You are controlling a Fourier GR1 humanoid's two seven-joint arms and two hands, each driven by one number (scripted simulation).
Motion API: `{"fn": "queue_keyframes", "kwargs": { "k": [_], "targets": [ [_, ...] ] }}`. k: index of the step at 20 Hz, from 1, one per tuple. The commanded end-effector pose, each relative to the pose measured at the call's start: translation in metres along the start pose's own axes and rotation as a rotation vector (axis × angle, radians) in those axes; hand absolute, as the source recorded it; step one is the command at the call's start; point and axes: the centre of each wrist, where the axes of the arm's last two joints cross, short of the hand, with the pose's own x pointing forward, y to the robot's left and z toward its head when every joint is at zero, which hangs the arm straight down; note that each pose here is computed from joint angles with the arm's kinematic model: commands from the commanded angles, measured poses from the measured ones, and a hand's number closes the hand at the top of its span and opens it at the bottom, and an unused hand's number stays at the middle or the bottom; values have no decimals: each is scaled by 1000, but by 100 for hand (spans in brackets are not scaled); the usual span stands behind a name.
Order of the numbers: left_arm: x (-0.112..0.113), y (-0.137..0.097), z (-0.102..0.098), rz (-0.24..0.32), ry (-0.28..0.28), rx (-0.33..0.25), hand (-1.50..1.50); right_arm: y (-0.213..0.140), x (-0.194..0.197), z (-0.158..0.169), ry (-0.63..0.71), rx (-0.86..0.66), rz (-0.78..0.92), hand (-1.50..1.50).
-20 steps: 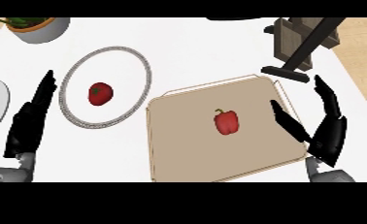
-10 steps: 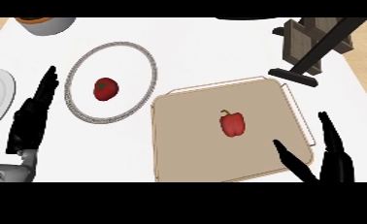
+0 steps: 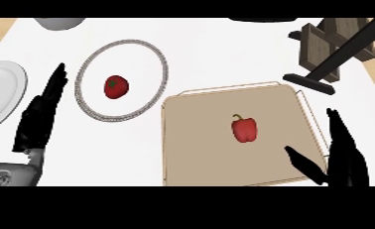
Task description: Pick the bell pepper from the tray and place it in the tiered basket
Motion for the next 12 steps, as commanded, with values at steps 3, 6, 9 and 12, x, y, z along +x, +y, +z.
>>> {"fn": "queue_keyframes", "kwargs": {
  "k": [3, 6, 9, 12],
  "targets": [
    [10, -5, -10, 2, -12, -18, 0, -6, 59, 0, 167, 52, 114, -150],
    [3, -12, -8, 15, 5, -19, 0, -7, 94, 9, 222, 65, 174, -150],
    [4, -21, -3, 19, -2, -23, 0, -1, 112, 15, 305, 60, 241, -150],
    [0, -11, -3, 11, -6, -28, 0, 4, 137, 15, 315, 72, 281, -150]
  ]
}}
